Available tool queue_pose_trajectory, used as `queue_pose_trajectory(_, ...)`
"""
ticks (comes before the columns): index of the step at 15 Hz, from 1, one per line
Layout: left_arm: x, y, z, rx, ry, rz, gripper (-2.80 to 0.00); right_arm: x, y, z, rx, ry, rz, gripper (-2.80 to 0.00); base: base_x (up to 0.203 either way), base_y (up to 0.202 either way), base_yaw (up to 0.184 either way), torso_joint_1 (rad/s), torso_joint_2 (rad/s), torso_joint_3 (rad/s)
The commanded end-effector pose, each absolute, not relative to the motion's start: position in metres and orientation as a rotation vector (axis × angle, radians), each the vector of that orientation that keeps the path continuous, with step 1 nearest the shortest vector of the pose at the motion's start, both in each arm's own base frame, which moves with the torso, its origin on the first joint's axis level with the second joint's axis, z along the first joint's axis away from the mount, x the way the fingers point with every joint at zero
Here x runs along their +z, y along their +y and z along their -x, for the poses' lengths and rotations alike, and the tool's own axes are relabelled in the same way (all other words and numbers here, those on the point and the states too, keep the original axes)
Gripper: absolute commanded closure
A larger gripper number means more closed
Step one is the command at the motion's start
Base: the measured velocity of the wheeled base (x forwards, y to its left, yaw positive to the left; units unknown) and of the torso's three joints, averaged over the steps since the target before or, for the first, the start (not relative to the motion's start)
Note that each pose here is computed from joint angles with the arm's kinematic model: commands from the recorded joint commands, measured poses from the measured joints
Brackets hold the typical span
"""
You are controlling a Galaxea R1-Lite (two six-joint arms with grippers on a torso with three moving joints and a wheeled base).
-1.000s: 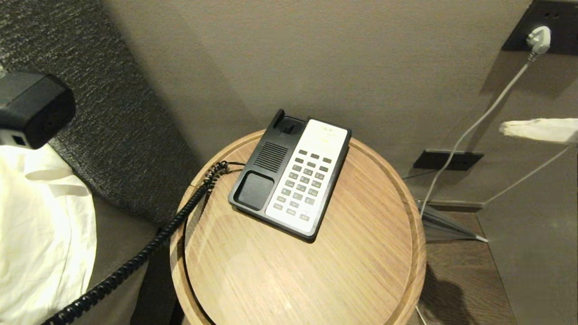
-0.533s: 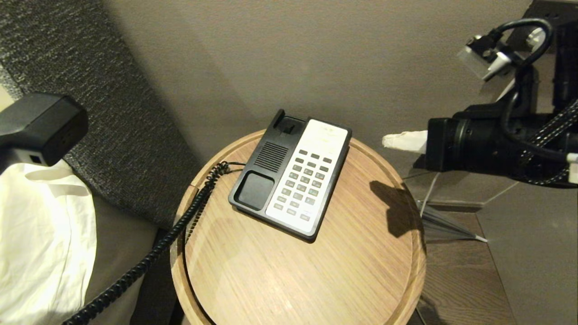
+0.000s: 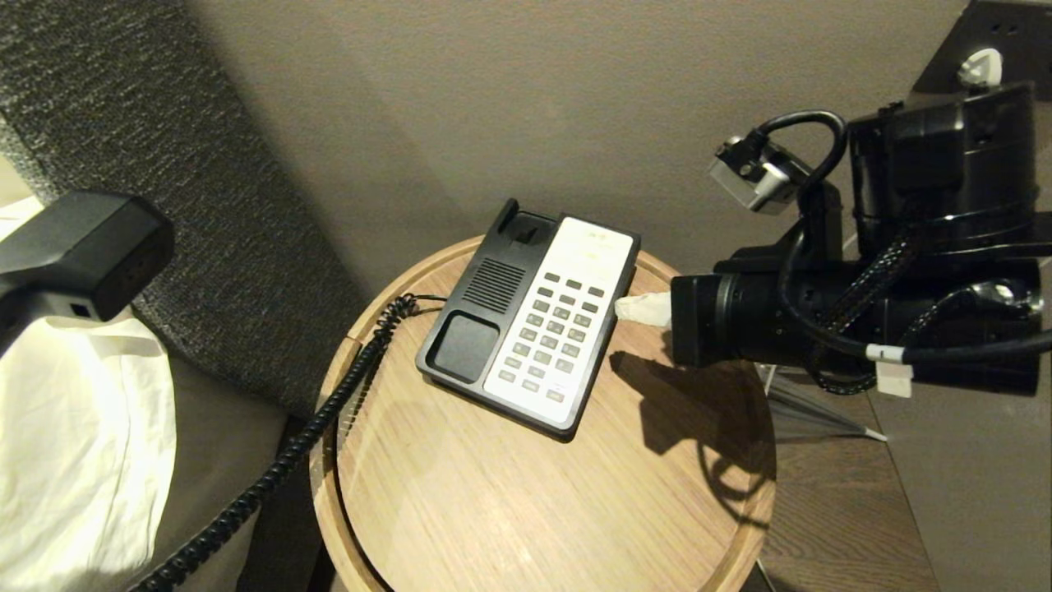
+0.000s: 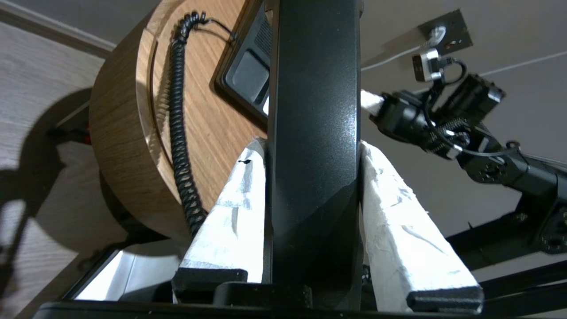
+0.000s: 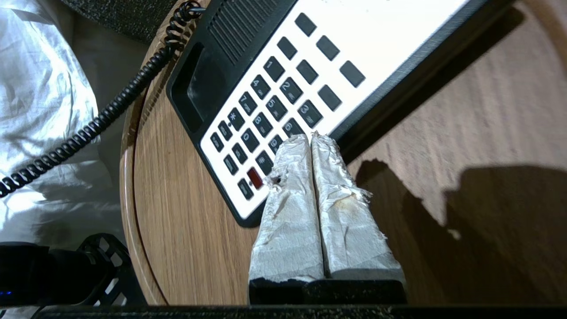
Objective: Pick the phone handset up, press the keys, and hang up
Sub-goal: Dial the number
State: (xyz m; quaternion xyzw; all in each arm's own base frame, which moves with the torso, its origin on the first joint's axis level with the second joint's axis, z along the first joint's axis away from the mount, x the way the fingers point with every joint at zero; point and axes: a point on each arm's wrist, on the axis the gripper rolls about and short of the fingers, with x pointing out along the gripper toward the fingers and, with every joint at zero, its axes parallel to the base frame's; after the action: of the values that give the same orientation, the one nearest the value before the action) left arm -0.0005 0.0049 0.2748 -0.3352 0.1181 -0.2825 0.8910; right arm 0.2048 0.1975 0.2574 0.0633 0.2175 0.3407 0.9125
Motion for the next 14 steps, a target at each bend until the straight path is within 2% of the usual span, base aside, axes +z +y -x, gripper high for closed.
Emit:
queue_pose_trajectory(1,0.271,0.004,-0.001,-0.585,0.250,0.698,0.00,0.246,0.209,-0.213,0.700,0.454,-0.125,0.00,0.000,0.000,0.000,0.000,0.00,0.000)
queue_pose_trajectory(14,0.265,0.004,0.000,-0.587,0.253,0.697,0.00,0.234,0.215,-0.221,0.655,0.441,-0.120,0.00,0.000,0.000,0.000,0.000,0.00,0.000)
